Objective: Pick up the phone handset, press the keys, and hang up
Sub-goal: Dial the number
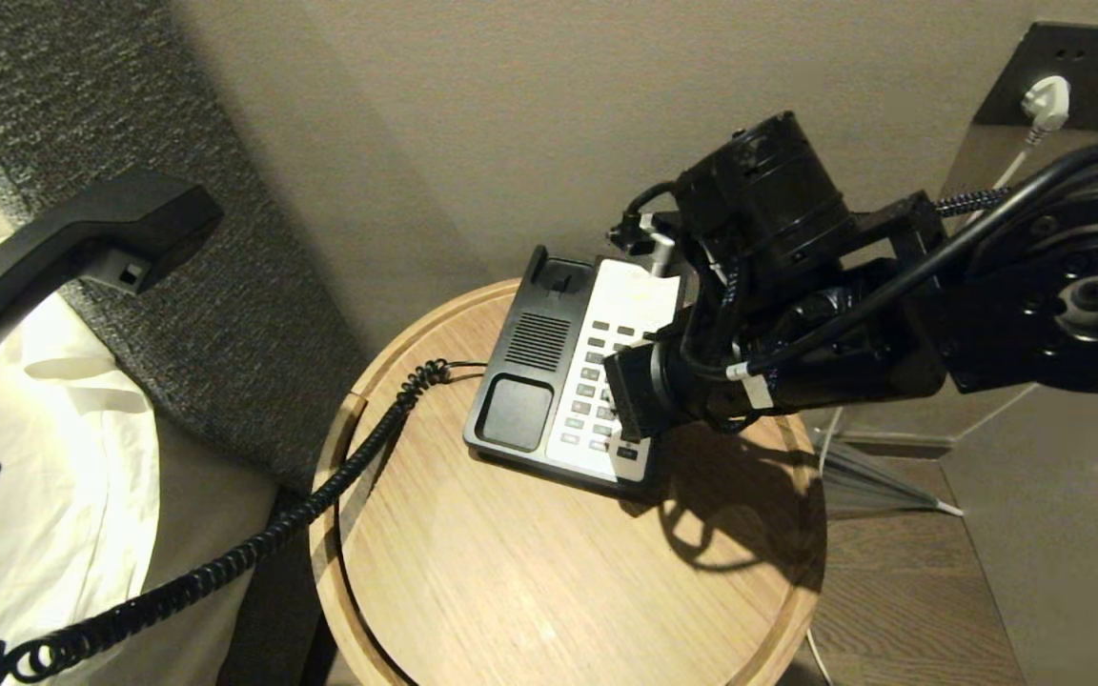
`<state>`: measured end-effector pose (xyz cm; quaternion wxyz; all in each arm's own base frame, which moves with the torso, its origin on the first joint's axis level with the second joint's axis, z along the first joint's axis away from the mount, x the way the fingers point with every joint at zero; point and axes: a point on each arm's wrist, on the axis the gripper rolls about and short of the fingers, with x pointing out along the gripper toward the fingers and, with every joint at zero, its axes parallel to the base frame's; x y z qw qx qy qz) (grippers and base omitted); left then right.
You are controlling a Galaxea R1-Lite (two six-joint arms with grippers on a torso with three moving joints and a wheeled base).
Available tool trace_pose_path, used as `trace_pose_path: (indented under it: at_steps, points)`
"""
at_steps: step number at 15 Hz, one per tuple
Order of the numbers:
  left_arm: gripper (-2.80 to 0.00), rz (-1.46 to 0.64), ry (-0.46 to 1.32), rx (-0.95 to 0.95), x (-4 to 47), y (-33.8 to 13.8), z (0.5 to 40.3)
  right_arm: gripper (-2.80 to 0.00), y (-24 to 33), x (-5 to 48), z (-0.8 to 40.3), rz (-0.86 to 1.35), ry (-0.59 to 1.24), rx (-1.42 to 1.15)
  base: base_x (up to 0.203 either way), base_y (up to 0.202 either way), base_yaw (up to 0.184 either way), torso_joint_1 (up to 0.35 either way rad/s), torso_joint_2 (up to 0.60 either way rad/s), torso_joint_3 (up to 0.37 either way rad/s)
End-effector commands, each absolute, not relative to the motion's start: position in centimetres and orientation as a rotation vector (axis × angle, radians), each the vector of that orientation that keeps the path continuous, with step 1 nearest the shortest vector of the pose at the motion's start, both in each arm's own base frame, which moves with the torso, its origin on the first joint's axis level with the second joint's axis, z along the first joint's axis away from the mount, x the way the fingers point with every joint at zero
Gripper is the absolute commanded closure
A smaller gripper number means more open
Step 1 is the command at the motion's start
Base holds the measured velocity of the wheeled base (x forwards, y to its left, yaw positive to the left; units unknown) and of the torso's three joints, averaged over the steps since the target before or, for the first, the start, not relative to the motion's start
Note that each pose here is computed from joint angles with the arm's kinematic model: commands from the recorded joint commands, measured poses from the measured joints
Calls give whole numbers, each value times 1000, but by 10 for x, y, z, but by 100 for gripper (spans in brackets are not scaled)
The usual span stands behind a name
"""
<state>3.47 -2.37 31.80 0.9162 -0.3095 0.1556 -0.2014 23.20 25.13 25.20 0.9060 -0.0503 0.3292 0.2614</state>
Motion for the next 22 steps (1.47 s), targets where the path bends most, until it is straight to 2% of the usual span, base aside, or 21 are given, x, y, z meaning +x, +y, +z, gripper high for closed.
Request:
trace_pose_path:
  at_steps: [1, 7, 22]
  points:
    - [0, -411, 323, -639, 35, -24, 318, 0, 246, 225, 259, 545, 672, -97, 0, 0, 0, 0, 0, 0]
    - [0, -408, 330, -636, 34, -23, 314, 0, 243, 201, 255, 583, 766, -160, 0, 0, 0, 0, 0, 0]
    - [0, -412, 319, -641, 33, -22, 316, 0, 250, 207, 239, 564, 798, -187, 0, 0, 0, 0, 0, 0]
